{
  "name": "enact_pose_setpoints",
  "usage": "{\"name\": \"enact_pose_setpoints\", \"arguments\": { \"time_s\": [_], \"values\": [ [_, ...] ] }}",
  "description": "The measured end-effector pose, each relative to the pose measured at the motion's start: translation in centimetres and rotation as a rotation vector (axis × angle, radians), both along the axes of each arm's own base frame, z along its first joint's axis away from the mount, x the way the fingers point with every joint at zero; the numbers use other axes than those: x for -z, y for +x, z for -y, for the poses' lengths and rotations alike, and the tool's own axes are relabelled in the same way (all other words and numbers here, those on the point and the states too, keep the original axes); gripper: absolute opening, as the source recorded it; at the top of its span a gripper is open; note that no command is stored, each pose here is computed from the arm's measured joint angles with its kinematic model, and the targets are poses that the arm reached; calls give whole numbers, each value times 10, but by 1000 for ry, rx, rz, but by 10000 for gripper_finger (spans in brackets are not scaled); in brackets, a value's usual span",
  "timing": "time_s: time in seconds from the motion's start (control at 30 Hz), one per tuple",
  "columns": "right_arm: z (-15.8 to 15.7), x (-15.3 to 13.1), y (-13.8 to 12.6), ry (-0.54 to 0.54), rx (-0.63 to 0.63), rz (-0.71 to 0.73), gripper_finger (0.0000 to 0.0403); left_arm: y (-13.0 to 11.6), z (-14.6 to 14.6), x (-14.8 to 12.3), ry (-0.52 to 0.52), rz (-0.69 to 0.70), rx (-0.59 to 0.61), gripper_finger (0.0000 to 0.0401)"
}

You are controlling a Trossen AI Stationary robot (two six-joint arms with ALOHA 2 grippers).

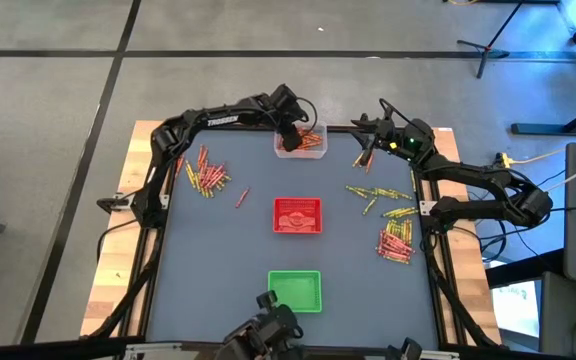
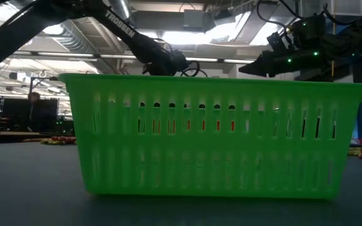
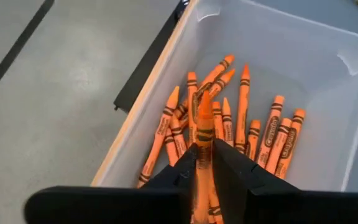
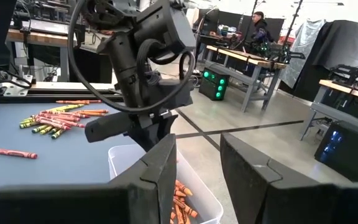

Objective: Sort crayons
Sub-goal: Put the orange crayon into the transparent bin

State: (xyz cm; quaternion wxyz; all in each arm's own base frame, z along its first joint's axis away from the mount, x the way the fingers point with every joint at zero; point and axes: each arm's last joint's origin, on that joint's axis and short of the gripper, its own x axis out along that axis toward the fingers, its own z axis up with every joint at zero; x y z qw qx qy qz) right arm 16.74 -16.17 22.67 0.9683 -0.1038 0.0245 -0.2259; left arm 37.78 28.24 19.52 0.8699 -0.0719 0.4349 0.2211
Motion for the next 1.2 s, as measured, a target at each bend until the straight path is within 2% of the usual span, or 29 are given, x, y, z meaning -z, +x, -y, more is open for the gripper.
{"name": "enact_pose_setpoints", "arguments": {
  "time_s": [0.13,0.27,0.53,0.73,0.83,1.07,1.2],
  "values": [
    [0,0,0,0,0,0,124,-1,1,-3,5,4,-2,78],
    [0,0,0,0,0,0,124,-3,5,-22,30,32,-12,100],
    [0,0,0,0,10,0,124,-20,32,-76,56,41,-41,99],
    [1,0,0,1,19,1,124,-42,49,-103,63,-42,-95,97],
    [1,2,0,58,20,11,124,-55,57,-111,21,-91,-122,97],
    [1,3,0,66,21,5,124,-82,73,-129,17,-211,-203,97],
    [1,3,0,65,22,5,124,-96,75,-130,-14,-299,-279,97]
  ]
}}
